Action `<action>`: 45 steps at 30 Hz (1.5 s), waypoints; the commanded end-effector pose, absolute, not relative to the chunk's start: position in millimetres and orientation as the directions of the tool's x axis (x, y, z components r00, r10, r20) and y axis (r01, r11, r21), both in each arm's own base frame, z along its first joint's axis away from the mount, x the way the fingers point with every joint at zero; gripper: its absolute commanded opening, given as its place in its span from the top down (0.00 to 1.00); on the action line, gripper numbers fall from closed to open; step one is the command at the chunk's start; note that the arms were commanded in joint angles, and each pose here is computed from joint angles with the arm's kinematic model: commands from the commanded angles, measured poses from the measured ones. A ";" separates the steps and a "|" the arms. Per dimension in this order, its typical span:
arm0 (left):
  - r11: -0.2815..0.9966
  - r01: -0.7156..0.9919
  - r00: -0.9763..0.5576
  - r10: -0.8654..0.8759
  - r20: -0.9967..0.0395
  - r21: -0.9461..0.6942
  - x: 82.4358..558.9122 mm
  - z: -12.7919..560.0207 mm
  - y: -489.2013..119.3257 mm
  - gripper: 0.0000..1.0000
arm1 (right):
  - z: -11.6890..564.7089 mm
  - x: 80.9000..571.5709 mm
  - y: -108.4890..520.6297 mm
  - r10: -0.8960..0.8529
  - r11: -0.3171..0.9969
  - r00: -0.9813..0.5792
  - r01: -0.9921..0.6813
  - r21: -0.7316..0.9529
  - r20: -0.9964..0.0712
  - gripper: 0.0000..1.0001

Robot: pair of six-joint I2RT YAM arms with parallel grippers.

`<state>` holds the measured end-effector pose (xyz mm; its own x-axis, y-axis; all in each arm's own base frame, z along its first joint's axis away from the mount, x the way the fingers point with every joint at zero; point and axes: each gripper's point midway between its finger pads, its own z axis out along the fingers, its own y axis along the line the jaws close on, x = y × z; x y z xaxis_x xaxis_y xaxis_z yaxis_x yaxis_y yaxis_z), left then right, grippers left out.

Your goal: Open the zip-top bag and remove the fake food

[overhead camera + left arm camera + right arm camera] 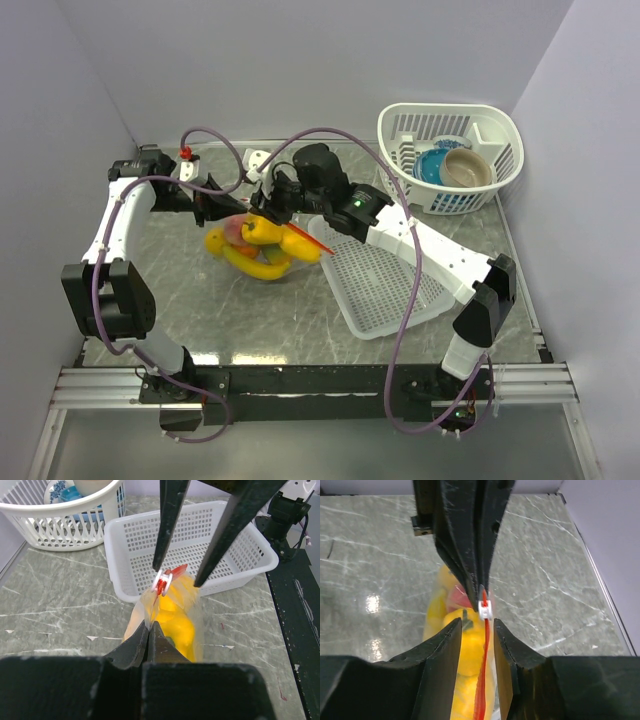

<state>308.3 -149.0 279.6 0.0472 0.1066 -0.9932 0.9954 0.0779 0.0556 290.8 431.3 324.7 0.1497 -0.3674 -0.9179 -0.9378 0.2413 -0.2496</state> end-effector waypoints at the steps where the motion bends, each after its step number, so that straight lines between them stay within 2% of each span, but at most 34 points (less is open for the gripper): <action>1: 0.059 0.996 0.068 -0.072 -0.995 0.064 291.5 320.9 -159.7 0.99 | 352.3 278.4 445.2 -0.279 0.188 0.214 -0.944 -0.271 -0.936 0.59; 5: 0.060 0.997 0.062 -0.074 -0.995 0.058 289.8 322.3 -159.5 0.99 | 351.8 278.9 449.9 -0.261 0.183 0.213 -0.947 -0.265 -0.941 0.59; 9: 0.058 0.996 0.067 -0.072 -0.995 0.063 287.2 324.0 -160.0 0.99 | 352.9 277.7 453.8 -0.241 0.172 0.217 -0.950 -0.262 -0.946 0.64; 12: 0.057 0.996 0.068 -0.072 -0.995 0.064 284.8 326.4 -160.2 0.99 | 349.3 278.0 456.7 -0.245 0.162 0.213 -0.953 -0.256 -0.946 0.70; 15: 0.057 0.996 0.070 -0.070 -0.995 0.066 283.3 326.8 -160.2 0.99 | 346.7 279.9 456.0 -0.251 0.165 0.207 -0.953 -0.253 -0.945 0.82; 18: 0.058 0.996 0.065 -0.074 -0.995 0.061 282.9 328.5 -159.9 0.99 | 347.0 281.1 454.6 -0.248 0.171 0.199 -0.954 -0.245 -0.948 0.85; 20: 0.057 0.996 0.069 -0.078 -0.995 0.064 282.3 330.5 -160.1 0.99 | 343.4 281.0 454.6 -0.252 0.170 0.193 -0.956 -0.240 -0.948 0.79; 21: 0.057 0.997 0.064 -0.078 -0.995 0.060 282.5 330.1 -160.1 0.99 | 342.4 281.6 453.4 -0.254 0.175 0.188 -0.956 -0.237 -0.949 0.72; 24: 0.058 0.997 0.062 -0.072 -0.995 0.058 281.6 328.2 -160.0 0.99 | 342.9 282.0 447.8 -0.251 0.196 0.192 -0.950 -0.244 -0.949 0.62; 25: 0.058 0.997 0.057 -0.070 -0.996 0.053 281.9 326.9 -159.8 0.99 | 347.8 285.6 446.1 -0.239 0.221 0.206 -0.940 -0.259 -0.949 0.61; 26: 0.057 0.997 0.054 -0.067 -0.996 0.050 281.6 325.6 -160.2 0.99 | 340.8 285.8 443.0 -0.246 0.228 0.202 -0.938 -0.260 -0.948 0.51; 30: 0.058 0.997 0.050 -0.067 -0.997 0.046 280.8 324.7 -159.8 0.99 | 348.9 292.0 433.9 -0.222 0.286 0.228 -0.914 -0.287 -0.948 0.49; 43: 0.058 0.997 0.046 -0.063 -0.997 0.043 277.3 325.0 -159.9 0.99 | 361.9 288.5 436.1 -0.151 0.286 0.251 -0.915 -0.286 -0.956 0.67; 44: 0.058 0.997 0.048 -0.064 -0.997 0.044 277.3 325.3 -160.0 0.99 | 359.3 290.5 436.7 -0.160 0.286 0.248 -0.915 -0.286 -0.955 0.74; 45: 0.058 0.997 0.048 -0.065 -0.997 0.044 277.3 325.5 -160.0 0.99 | 358.2 289.5 437.7 -0.163 0.279 0.247 -0.917 -0.285 -0.955 0.77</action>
